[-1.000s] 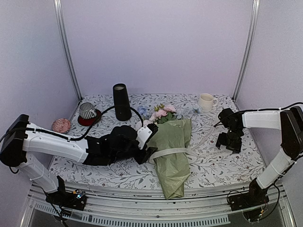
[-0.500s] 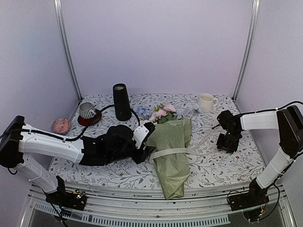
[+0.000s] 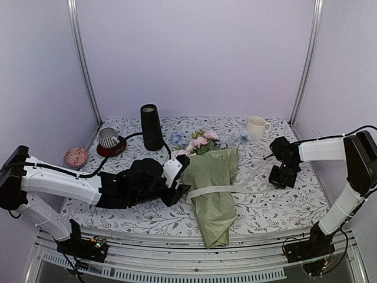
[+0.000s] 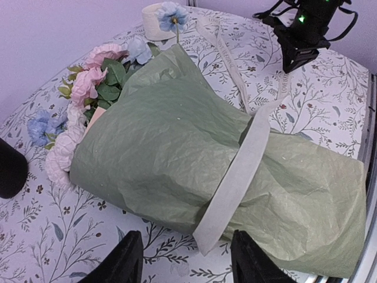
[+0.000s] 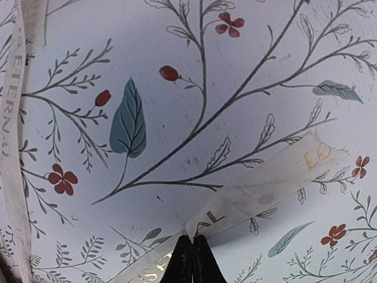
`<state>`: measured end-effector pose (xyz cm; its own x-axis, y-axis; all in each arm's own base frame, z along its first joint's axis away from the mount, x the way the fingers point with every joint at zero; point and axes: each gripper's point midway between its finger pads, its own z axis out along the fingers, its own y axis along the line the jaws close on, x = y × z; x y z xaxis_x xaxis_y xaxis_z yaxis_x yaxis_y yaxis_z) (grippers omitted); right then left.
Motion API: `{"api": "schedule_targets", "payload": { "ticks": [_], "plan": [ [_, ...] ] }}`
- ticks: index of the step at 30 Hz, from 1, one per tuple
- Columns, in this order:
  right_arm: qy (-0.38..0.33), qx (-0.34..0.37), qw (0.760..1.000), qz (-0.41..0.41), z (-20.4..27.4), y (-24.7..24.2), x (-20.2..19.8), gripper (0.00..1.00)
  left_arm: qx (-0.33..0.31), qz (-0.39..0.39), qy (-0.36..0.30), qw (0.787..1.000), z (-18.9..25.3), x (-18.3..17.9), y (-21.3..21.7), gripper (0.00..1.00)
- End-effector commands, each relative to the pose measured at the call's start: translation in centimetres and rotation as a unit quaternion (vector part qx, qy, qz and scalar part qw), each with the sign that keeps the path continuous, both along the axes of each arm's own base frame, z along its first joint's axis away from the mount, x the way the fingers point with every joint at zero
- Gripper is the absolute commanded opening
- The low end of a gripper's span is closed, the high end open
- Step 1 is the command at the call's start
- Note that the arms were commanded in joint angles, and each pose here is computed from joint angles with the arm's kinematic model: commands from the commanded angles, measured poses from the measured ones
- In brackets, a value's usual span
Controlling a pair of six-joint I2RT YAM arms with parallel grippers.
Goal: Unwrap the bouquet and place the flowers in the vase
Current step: Pick up the untied ribbon from the folded wrapping paper, then pass from the right arm to the left
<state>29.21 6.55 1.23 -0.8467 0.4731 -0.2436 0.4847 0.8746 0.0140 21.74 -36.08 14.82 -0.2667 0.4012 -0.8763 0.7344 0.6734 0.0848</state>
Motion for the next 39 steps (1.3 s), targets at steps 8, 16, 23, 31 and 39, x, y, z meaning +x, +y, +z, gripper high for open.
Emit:
{"api": "schedule_targets", "payload": {
  "ticks": [8, 16, 23, 31, 39],
  "plan": [
    [-0.052, 0.027, 0.995, 0.077, 6.4, 3.8, -0.4, 0.02, -0.021, -0.008, -0.006, 1.0, 1.0, -0.6, -0.5, 0.53],
    [-0.202, 0.119, 0.942, 0.24, 16.6, 14.3, 0.5, 0.02, -0.058, -0.038, -0.001, 0.998, 2.6, -1.3, -2.1, 0.55],
    [-0.341, 0.273, 0.795, 0.422, 26.7, 24.6, -4.2, 0.02, -0.114, -0.084, -0.029, 0.99, 7.4, -1.7, -4.9, 0.75],
    [-0.39, 0.339, 0.695, 0.5, 31.7, 28.2, -7.7, 0.02, -0.197, -0.169, -0.066, 0.963, 13.5, -3.8, -7.1, 0.98],
    [-0.4, 0.361, 0.662, 0.521, 33.1, 29.1, -9.2, 0.02, -0.218, -0.145, -0.05, 0.964, 14.3, -1.8, -8.0, 0.96]
  ]
}}
